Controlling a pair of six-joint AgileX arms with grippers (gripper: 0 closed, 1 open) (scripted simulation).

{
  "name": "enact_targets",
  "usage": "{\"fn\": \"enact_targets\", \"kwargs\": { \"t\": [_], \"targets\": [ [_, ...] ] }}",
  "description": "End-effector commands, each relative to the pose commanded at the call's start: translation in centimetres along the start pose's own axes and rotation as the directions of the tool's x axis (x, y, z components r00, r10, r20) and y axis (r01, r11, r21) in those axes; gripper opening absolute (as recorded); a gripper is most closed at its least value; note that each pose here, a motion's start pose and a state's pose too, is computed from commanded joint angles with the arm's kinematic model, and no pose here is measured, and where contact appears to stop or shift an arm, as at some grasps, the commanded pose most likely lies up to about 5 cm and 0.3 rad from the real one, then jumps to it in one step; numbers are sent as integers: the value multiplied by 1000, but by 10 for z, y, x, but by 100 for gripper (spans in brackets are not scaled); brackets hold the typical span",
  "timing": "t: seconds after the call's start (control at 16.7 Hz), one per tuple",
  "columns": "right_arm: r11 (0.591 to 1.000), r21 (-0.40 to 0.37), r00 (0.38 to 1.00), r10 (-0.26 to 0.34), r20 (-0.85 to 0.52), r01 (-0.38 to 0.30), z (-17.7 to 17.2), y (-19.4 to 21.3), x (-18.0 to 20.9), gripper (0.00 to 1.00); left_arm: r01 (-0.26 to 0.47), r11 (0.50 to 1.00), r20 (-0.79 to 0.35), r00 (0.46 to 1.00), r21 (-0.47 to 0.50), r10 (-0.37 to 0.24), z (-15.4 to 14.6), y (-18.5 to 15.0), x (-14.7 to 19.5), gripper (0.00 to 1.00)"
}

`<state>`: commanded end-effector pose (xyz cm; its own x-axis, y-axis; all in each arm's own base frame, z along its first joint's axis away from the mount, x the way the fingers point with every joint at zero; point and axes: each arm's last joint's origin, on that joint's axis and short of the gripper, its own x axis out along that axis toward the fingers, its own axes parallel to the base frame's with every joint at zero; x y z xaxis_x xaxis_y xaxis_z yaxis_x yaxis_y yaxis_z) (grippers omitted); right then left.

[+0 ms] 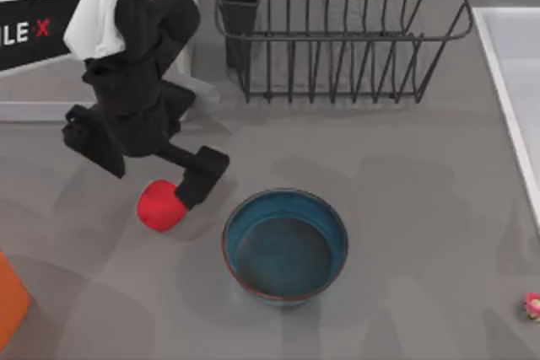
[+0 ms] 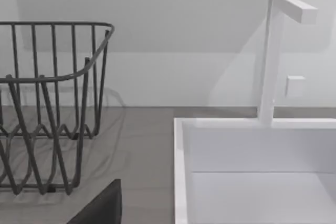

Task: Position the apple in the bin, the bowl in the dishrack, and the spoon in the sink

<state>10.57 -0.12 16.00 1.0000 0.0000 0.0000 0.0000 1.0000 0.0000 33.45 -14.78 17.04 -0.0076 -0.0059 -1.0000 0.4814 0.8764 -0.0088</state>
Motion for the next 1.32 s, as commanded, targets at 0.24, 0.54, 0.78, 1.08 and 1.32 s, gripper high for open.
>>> {"fn": "enact_targets", "kwargs": {
  "t": [0.24,0.54,0.78,1.08,1.32],
  "targets": [
    [1000,0,1000,0,0,0,0,0,0,100,-1,1000,9,1000,1,1,3,0,37,100],
    [1000,0,1000,0,0,0,0,0,0,100,0,1000,2,1000,1,0,1,-1,64,100],
    [1000,0,1000,0,0,0,0,0,0,100,0,1000,2,1000,1,0,1,-1,64,85],
    [1000,0,1000,0,0,0,0,0,0,100,0,1000,2,1000,1,0,1,-1,64,47],
    [1000,0,1000,0,0,0,0,0,0,100,0,1000,2,1000,1,0,1,-1,64,17]
  ]
}}
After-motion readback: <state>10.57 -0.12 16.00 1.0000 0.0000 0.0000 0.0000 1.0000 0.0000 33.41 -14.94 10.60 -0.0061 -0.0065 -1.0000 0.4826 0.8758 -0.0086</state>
